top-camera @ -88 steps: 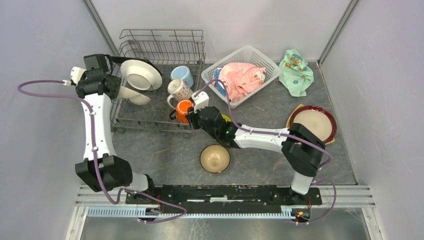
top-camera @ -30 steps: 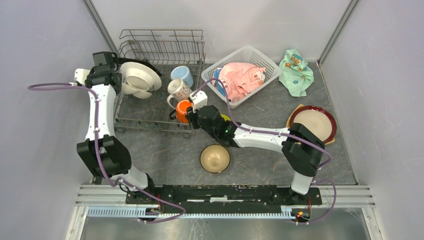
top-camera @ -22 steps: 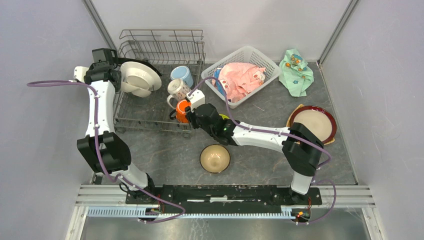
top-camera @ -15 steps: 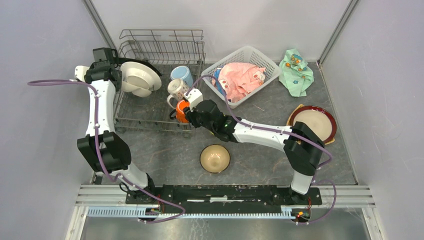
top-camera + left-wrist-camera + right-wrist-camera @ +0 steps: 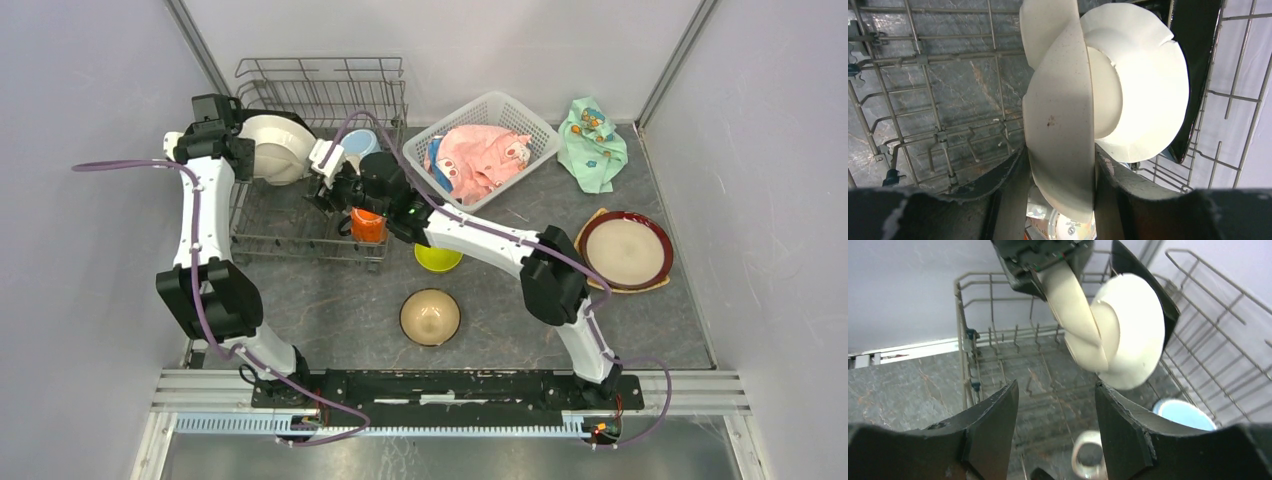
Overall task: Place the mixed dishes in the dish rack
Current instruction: Insert the plate into the dish rack.
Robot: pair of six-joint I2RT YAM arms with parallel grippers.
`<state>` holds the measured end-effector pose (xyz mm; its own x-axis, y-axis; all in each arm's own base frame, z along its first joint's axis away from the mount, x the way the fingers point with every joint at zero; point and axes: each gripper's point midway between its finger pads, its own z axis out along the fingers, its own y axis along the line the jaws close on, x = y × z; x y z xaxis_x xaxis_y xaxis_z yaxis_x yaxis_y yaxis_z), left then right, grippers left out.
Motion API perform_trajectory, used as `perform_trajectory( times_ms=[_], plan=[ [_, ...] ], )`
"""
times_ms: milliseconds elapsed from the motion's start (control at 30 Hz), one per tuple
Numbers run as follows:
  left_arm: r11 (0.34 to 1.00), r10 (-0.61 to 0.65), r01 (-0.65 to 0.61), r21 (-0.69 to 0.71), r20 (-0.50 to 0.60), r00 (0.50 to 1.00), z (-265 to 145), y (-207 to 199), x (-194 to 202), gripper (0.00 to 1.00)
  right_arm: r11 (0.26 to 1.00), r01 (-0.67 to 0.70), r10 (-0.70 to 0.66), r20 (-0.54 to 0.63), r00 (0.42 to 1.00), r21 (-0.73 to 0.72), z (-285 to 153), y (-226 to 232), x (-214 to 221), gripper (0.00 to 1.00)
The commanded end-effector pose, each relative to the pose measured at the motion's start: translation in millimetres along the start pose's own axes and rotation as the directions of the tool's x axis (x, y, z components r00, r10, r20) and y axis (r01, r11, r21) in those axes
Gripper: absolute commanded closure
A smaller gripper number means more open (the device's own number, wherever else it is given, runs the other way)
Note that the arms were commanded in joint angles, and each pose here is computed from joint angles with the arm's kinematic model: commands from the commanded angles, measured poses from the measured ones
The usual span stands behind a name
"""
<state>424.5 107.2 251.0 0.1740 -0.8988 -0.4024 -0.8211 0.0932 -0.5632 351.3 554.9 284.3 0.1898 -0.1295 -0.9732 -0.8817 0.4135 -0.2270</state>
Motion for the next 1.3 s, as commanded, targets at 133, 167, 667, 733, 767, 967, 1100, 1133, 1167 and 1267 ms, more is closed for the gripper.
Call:
perform_trajectory(
  times_ms=[133, 167, 667, 733, 767, 967, 1100, 1133, 1167, 1267],
  plan=[
    [0.977, -0.089, 0.107, 0.187, -0.104, 0.991, -27.9, -51.7, 12.5, 0.98, 0.996, 0.077, -0.068, 0.194, 0.979, -0.039, 22.1, 0.3, -19.4, 0.32],
    [0.975, -0.08, 0.102, 0.195, -0.117, 0.99, -30.2, -53.7, 14.2, 0.98, 0.996, 0.088, -0.081, 0.198, 0.977, -0.026, 27.9, -5.2, -13.8, 0.31],
    [0.959, 0.158, -0.139, 0.245, -0.059, 0.986, -75.3, -33.1, 16.8, 0.98, 0.97, 0.238, -0.242, 0.335, 0.911, 0.055, 65.4, -36.6, 5.6, 0.21],
    [0.957, 0.175, -0.159, 0.243, -0.046, 0.984, -79.9, -27.8, 14.3, 0.98, 0.969, 0.244, -0.243, 0.36, 0.901, 0.043, 64.0, -32.0, 0.2, 0.21],
    [0.956, 0.177, -0.163, 0.245, -0.036, 0.984, -82.4, -26.0, 11.9, 0.98, 0.967, 0.251, -0.247, 0.367, 0.897, 0.037, 63.5, -30.6, -1.2, 0.21],
    [0.946, 0.189, -0.178, 0.27, -0.016, 0.982, -98.5, -21.6, 6.3, 0.98, 0.953, 0.302, -0.259, 0.415, 0.872, -0.039, 62.7, -5.7, -9.7, 0.23],
    [0.938, 0.182, -0.179, 0.298, 0.015, 0.983, -111.1, -25.9, -2.5, 0.98, 0.951, 0.296, -0.233, 0.423, 0.876, -0.09, 63.8, 11.8, -6.4, 0.3],
    [0.936, 0.185, -0.186, 0.3, 0.032, 0.982, -113.7, -27.1, -6.3, 0.98, 0.955, 0.279, -0.212, 0.428, 0.879, -0.1, 63.2, 14.3, -5.8, 0.33],
    [0.935, 0.189, -0.197, 0.296, 0.057, 0.98, -115.2, -27.4, -11.6, 0.98, 0.961, 0.254, -0.182, 0.434, 0.882, -0.112, 61.9, 17.0, -6.2, 0.36],
    [0.942, 0.173, -0.206, 0.265, 0.144, 0.974, -117.3, -24.3, -29.9, 0.98, 0.972, 0.186, -0.099, 0.463, 0.881, -0.145, 56.4, 24.3, -9.9, 0.52]
  ],
)
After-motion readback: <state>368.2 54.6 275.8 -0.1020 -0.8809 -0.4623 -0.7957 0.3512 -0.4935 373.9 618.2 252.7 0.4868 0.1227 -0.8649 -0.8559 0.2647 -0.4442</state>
